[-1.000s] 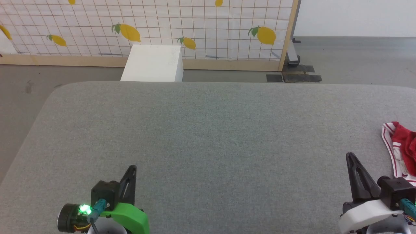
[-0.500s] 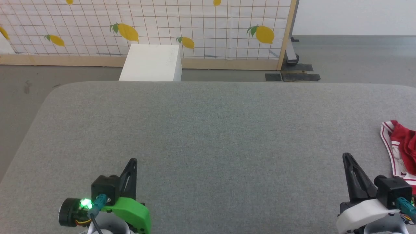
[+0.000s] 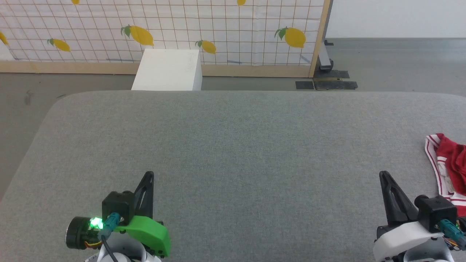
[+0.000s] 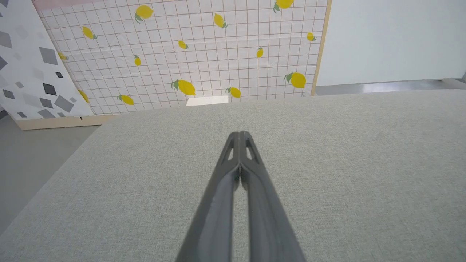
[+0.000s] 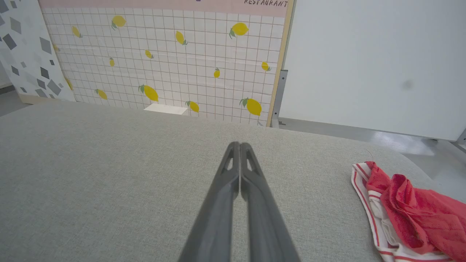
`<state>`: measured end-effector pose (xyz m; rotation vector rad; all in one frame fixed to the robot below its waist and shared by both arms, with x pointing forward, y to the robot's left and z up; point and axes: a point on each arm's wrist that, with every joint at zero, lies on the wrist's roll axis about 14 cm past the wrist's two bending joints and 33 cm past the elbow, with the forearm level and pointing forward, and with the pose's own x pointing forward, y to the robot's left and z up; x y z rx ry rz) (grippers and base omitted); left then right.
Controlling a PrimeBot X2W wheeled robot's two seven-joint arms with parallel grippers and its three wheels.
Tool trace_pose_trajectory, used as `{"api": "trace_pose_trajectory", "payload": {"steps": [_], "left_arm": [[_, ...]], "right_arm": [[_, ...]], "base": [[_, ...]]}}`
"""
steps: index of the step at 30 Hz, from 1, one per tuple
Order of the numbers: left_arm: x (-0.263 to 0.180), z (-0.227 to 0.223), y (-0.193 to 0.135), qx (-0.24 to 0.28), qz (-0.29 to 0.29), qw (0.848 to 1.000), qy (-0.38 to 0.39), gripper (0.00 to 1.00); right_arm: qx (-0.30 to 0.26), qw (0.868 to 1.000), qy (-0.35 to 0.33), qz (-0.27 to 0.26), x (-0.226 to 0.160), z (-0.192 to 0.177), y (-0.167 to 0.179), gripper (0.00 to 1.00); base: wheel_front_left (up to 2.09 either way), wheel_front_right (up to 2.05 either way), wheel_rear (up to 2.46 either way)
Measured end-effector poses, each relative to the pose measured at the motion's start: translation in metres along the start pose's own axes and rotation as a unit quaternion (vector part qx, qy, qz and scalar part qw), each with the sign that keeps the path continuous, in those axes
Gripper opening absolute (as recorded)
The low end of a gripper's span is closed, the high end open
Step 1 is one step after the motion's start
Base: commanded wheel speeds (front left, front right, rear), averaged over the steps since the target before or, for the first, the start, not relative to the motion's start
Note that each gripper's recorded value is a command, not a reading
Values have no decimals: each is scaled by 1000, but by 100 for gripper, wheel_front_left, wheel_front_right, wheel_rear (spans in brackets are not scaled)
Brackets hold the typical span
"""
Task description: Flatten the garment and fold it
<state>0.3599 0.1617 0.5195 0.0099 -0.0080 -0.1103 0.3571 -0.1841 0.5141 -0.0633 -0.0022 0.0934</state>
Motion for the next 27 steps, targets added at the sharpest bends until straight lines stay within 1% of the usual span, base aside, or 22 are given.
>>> {"api": "trace_pose_trajectory", "payload": {"steps": [6, 10, 27], "left_arm": [[2, 2, -1, -7, 0, 1000, -3, 0], [3, 4, -1, 1, 0, 1000, -7, 0], [9, 11, 1, 4, 9, 1000, -16, 0]], "right_arm": [[2, 1000, 2, 1, 0, -1, 1, 0], [3, 1000, 0, 1, 1, 1, 2, 0], [4, 1000, 3, 6, 4, 2, 7, 0]], "base": [[0, 0, 0], [0, 0, 0], [0, 0, 0]]}}
